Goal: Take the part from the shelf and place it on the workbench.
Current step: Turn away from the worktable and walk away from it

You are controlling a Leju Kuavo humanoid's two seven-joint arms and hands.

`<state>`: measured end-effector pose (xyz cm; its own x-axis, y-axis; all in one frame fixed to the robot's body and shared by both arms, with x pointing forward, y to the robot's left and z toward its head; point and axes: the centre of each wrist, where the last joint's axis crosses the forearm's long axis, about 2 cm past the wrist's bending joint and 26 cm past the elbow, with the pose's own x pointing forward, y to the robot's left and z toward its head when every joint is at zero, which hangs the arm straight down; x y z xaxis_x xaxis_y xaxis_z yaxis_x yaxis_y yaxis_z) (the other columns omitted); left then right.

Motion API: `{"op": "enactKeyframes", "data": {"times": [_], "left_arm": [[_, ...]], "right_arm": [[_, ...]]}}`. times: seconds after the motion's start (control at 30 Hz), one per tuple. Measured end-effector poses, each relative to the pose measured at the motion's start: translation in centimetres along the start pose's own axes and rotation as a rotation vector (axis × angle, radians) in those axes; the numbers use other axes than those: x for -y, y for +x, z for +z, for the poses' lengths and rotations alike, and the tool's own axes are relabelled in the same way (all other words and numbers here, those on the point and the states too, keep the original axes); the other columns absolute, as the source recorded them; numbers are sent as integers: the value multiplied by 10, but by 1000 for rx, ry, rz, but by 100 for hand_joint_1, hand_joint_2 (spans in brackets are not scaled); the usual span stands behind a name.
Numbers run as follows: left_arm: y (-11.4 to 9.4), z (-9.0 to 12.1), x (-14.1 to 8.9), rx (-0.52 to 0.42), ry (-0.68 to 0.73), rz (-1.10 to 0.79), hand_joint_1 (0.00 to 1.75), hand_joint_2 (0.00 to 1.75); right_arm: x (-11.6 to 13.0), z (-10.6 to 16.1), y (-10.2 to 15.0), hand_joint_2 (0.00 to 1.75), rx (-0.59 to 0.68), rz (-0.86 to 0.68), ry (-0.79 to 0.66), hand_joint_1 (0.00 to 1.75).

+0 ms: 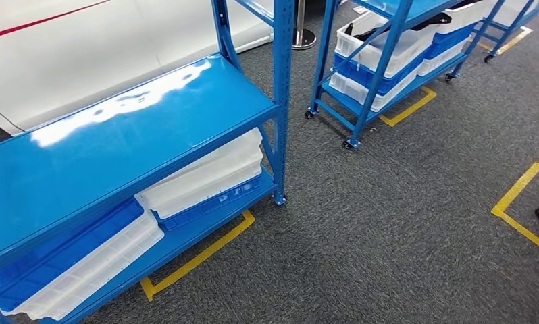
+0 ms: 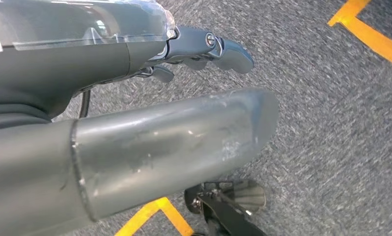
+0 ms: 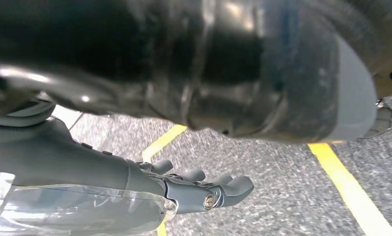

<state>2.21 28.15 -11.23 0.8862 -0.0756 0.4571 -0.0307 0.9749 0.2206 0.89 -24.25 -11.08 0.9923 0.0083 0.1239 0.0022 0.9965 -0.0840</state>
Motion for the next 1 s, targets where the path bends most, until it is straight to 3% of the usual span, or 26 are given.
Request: {"op": "enactKeyframes", "data": {"times": [1.0], "left_arm": [[0, 1, 2, 0, -4, 1, 0, 0]], "right_arm": [[1, 0, 0, 0, 0, 6, -3, 0]]}}
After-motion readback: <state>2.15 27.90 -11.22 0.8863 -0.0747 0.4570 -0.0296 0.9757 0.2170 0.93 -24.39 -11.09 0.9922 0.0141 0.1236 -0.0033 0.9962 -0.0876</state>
